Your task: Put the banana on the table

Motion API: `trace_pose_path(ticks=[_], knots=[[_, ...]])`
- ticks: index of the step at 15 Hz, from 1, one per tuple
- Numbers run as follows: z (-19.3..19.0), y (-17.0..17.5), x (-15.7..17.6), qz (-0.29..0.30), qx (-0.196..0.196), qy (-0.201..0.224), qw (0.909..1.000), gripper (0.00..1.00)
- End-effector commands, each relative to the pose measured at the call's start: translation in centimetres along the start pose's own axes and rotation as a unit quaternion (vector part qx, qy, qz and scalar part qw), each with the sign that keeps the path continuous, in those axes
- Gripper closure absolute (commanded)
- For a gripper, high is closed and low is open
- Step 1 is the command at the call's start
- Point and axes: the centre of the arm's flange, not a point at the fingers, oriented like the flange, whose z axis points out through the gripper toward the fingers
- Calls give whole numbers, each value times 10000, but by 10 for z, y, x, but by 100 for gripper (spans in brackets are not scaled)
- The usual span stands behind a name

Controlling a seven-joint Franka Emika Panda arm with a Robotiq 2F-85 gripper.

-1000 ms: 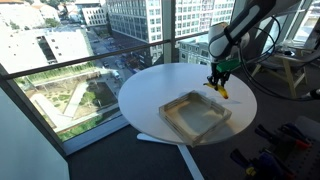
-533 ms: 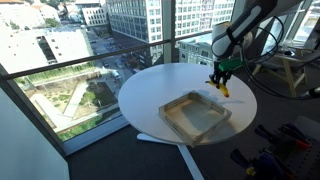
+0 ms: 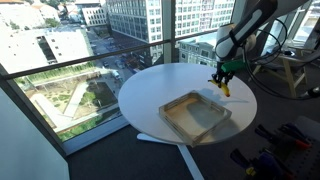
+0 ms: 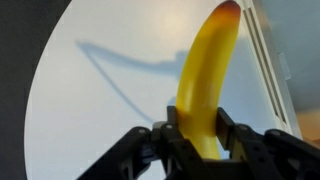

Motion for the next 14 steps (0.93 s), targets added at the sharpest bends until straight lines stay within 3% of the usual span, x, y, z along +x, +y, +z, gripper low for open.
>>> trace_pose_path(ticks=[1,14], knots=[[4,16,4,73,60,68,9999,84],[29,33,7,226,23,-83,9997,84]])
